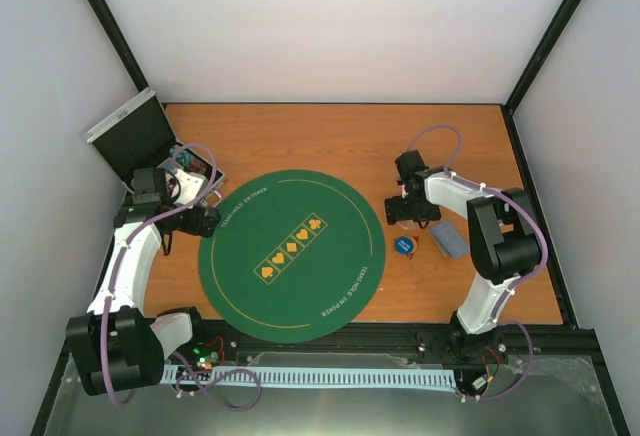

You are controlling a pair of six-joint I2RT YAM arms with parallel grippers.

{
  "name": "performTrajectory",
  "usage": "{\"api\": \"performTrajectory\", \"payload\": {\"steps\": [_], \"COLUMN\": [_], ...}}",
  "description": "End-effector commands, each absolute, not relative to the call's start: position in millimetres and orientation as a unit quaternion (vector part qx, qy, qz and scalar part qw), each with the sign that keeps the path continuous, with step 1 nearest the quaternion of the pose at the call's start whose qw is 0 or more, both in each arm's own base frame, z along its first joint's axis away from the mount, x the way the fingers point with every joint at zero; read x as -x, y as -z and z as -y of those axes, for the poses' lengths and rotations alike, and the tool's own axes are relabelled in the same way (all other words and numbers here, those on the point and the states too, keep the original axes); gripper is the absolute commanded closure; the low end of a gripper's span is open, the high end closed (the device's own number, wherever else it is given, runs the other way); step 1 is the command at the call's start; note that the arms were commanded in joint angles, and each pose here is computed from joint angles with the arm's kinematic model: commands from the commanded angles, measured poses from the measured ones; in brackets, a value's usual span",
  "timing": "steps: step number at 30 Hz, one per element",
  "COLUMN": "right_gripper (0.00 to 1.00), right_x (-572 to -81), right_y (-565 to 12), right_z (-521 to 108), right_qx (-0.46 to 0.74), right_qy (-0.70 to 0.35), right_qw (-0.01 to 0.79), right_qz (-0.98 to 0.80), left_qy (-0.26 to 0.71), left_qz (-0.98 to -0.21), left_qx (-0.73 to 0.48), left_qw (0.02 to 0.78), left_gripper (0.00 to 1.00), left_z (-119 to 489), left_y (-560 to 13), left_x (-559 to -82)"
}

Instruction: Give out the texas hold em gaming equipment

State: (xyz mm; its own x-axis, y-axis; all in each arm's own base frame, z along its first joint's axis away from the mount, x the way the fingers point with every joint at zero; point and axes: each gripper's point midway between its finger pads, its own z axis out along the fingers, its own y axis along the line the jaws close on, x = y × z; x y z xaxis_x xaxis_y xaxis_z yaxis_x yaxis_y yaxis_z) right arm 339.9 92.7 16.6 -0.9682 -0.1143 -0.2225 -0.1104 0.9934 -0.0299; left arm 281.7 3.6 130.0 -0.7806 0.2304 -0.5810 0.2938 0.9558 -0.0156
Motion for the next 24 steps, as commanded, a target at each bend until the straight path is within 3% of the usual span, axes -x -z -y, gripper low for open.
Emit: {"api": "performTrajectory", "payload": {"steps": [1,9,19,24], "right_gripper": [0.08,0.36,0.52,0.55], "right_x": [-333,-340,-355,-370], "right_y": [-22,-28,-61,-88], "right_z": [-93,-92,-106,-171], "right_qx": [0.062,0.058,0.059,0.116], "right_qy": [0.008,0.013,-0.017,-0.047], "right_qw": [0.112,0.131,0.167,0.203], "right_qz": [-0.992,-0.99,-0.984,-0.971], "left_qy": [0.048,0.024,0.024,0.036], "left_qz": [-0.946,-0.948,-0.943,-0.942], "left_qx": [-0.122,-0.12,-0.124,-0.116], "left_qw": [0.297,0.293,0.308,0.313], "left_gripper": [0.0,0.0,0.0,0.0], "left_z": [-8,-16,-15,-12], "left_y": [-137,-141,-152,-152], "left_x": [-282,-283,-283,-286]}}
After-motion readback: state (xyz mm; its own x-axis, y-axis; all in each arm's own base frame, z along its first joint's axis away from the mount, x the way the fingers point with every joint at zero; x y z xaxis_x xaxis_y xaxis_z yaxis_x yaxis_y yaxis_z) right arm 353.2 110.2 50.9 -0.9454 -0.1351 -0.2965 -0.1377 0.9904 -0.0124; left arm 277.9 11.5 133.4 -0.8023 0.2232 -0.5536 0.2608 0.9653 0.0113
